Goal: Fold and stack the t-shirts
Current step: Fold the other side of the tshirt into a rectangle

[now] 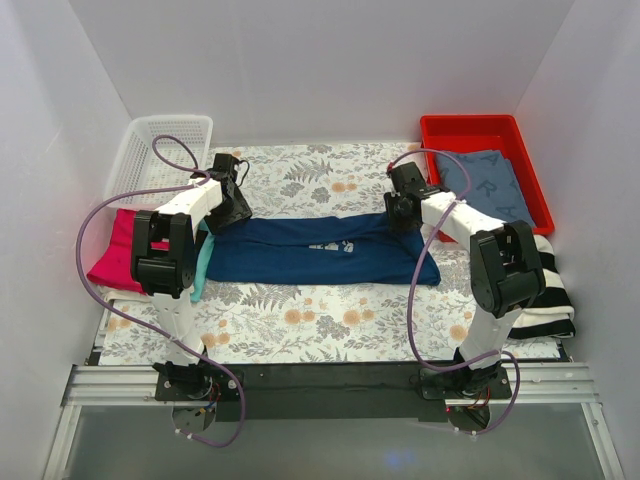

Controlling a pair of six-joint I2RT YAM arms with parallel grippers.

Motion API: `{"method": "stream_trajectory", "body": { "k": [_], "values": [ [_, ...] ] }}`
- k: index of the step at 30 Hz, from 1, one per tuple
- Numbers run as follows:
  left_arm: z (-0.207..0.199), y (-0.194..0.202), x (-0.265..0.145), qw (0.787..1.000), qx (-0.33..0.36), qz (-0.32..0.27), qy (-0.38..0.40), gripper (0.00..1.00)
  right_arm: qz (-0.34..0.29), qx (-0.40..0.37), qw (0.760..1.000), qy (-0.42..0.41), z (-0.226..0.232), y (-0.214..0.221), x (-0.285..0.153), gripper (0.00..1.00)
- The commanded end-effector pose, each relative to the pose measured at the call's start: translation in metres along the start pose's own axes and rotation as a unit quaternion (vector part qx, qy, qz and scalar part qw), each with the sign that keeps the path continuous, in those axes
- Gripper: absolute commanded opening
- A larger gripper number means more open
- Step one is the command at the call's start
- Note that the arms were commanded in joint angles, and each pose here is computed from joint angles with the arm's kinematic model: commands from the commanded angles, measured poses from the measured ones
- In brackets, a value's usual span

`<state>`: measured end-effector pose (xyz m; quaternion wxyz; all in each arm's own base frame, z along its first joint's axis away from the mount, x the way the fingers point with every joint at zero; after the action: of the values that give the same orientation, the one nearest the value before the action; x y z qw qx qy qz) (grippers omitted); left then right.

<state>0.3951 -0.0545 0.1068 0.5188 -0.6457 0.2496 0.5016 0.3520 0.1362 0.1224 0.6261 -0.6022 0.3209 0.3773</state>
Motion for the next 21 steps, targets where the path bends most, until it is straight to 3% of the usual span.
{"method": "stream_trajectory", "body": {
  "k": [1, 21],
  "values": [
    [0.003, -0.012, -0.018, 0.999, -0.002, -0.032, 0.0, 0.66, -0.01, -0.005, 1.0, -0.01, -0.001, 0.0, 0.006, 0.39],
    [0.003, -0.015, -0.016, 0.999, 0.007, -0.032, -0.007, 0.67, -0.003, 0.002, 0.999, -0.039, 0.005, -0.005, 0.027, 0.33]
  ]
}}
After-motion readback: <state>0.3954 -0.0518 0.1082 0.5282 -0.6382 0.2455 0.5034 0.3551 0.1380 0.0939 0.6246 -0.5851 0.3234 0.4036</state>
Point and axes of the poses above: each gripper's point midway between its finger pads, its own x axis out along the fingers, its own z axis along the line the jaws close on, y = z × x, the point moved 7 cm from there along -x, back along the fingers, and after that the axes turned 8 degrees about x, right-handed, at the moved point
